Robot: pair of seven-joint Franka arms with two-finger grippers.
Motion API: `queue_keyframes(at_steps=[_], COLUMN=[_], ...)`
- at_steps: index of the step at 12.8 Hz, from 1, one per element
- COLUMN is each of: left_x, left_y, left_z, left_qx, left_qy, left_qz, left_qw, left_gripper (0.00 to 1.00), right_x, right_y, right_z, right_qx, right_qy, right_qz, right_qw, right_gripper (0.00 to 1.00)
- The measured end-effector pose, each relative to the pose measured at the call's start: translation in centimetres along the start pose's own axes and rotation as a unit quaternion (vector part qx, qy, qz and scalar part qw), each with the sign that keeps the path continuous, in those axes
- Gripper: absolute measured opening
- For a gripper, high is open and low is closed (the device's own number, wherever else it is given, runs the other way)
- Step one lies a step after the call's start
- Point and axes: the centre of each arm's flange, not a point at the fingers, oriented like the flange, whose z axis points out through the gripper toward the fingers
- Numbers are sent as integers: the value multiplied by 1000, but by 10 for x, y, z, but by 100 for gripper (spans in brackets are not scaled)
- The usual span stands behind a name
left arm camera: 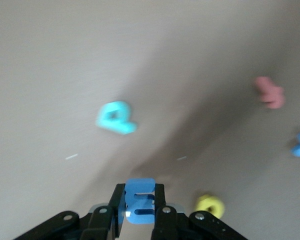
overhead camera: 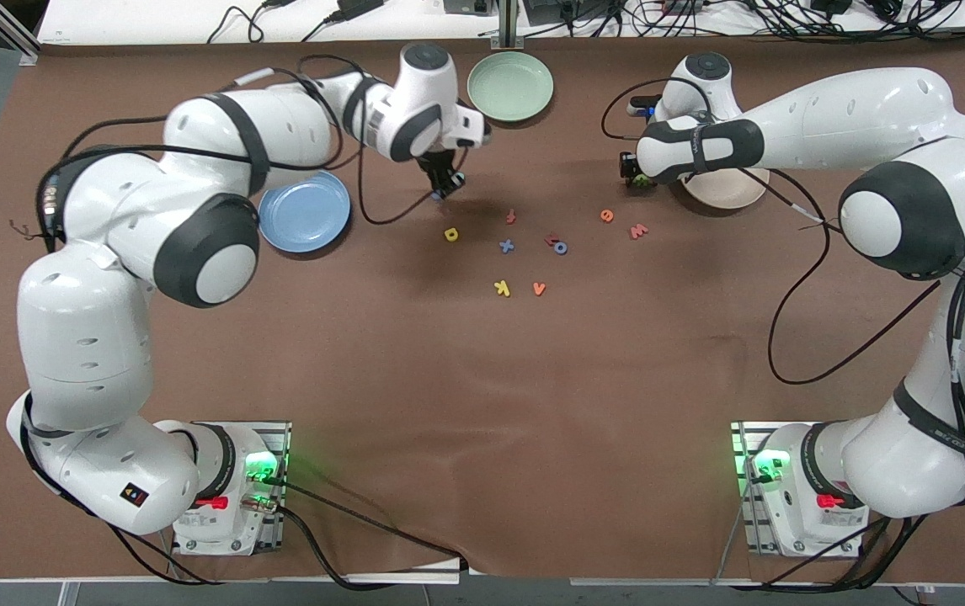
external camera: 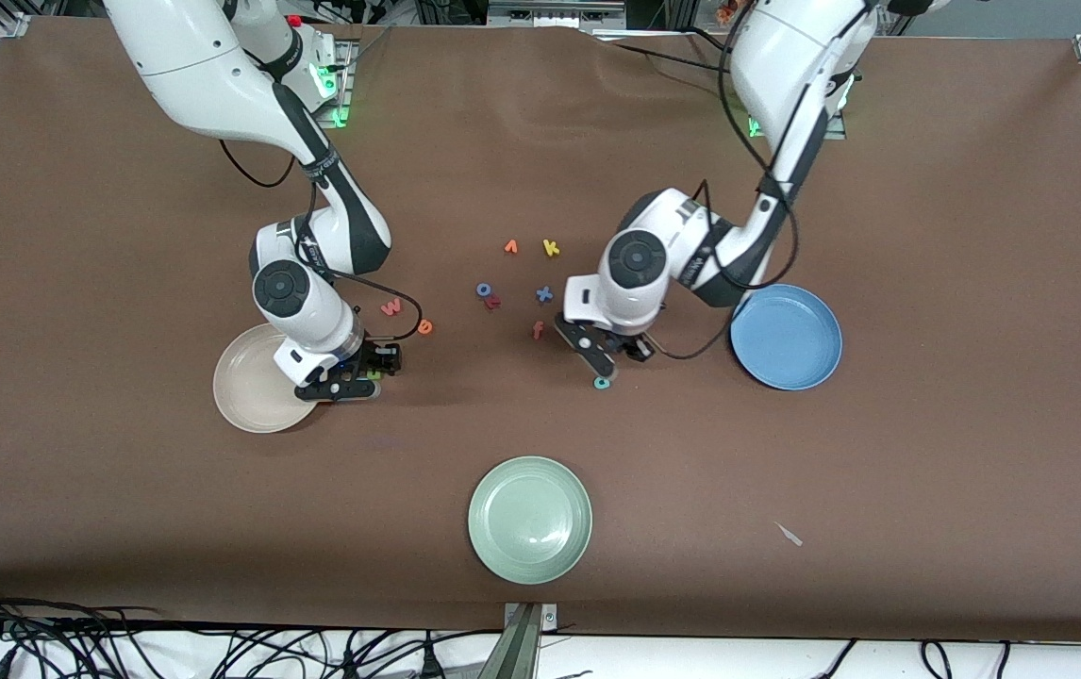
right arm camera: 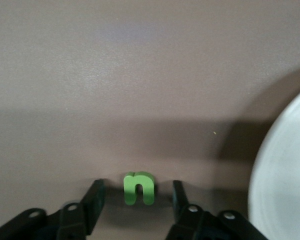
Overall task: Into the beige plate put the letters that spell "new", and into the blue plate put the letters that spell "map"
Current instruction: 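Drop the n on the cream plate while the left gripper drops the E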
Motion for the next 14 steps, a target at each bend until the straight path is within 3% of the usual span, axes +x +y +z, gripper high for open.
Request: queue_keyframes(at_steps=[1,2,4,6,10,14], left_x=[-9,-19,-43,-70,-132,-182], left_y=[-28,-52,-87,-121,-204,-231], left_z=[-8,-14,-23,-36,-31,17], left_qx=[-1,-5,-17,-29,-48,-59], left_qy=[-5,-15,-54,-88,-117,-130], left_qz=[-20,-38,-66,-97,-140,-158], left_qw=[1000,999,996,991,982,977], left_gripper=[27,27,27,27,27,27], right_x=[0,0,0,0,4,17], right_y=[0,-1,-1,-2,2,75], right_z=[-1,-1,-3,-6,-45,-102], right_qx=[0,0,-1,-1,-7,-18], right_qy=[1,1,2,2,-11,-30], right_qz=[-1,-1,-3,-3,-18,-79], right_qw=[1000,1000,1000,1000,1000,996], right_gripper=[46,46,29,26,26,26])
